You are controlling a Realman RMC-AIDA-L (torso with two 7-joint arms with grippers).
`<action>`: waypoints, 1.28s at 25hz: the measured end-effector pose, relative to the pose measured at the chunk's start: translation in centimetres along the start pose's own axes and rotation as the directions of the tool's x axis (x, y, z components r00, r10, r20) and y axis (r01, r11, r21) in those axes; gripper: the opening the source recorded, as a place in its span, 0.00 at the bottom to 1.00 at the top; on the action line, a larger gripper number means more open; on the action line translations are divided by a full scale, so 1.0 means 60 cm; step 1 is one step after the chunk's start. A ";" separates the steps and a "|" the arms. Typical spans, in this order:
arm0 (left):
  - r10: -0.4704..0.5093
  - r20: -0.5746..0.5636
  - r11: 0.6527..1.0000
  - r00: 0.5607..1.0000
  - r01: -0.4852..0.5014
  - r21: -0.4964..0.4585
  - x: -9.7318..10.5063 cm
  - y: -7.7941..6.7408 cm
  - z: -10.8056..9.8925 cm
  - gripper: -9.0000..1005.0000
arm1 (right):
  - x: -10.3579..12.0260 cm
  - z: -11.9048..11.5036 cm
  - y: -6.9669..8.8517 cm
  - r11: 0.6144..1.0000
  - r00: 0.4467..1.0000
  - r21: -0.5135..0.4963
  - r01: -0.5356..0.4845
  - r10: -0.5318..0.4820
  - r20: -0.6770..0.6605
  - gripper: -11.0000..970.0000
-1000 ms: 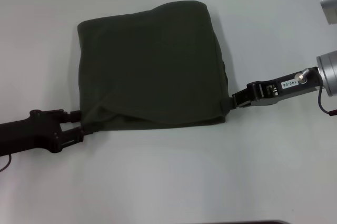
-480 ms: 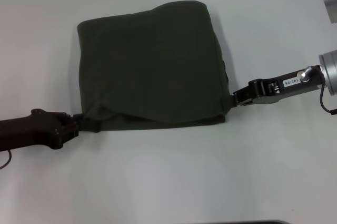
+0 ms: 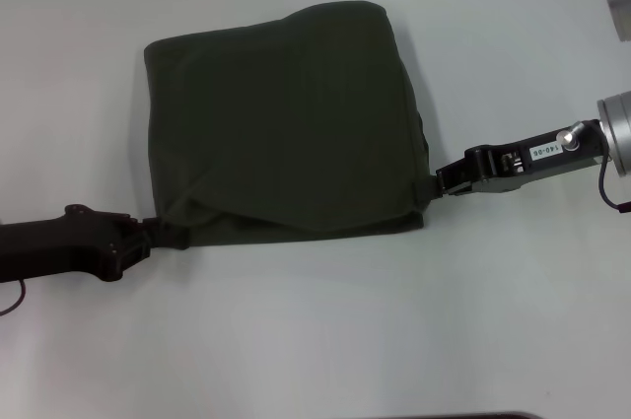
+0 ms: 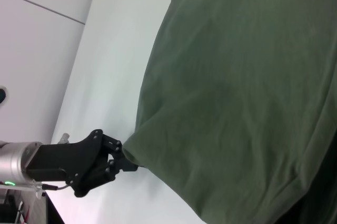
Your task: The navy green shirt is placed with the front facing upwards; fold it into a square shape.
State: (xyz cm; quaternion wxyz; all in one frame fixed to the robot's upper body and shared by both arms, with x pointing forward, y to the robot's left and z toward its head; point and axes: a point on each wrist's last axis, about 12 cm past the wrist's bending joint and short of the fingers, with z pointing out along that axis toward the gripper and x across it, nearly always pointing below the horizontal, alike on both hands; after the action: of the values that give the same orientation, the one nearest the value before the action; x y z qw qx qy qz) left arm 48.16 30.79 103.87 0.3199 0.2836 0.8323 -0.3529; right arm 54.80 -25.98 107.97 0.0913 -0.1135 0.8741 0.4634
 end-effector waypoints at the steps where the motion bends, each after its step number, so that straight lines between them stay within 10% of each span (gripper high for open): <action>1: 0.001 -0.002 1.000 1.000 -0.001 0.000 0.000 0.000 0.001 0.10 | 0.000 0.000 0.000 1.000 1.000 -0.002 -0.001 0.001 0.001 0.04; 32: -0.012 0.002 0.999 1.000 0.012 0.041 -0.017 -0.006 0.004 0.11 | -0.003 -0.010 -0.002 1.000 1.000 -0.007 -0.006 0.007 0.031 0.04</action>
State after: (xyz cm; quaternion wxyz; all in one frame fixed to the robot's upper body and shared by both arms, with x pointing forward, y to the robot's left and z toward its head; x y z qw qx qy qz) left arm 48.63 30.13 104.64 0.3128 0.2845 0.8263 -0.3721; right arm 54.99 -26.53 108.26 0.1028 -0.1039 0.8714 0.4683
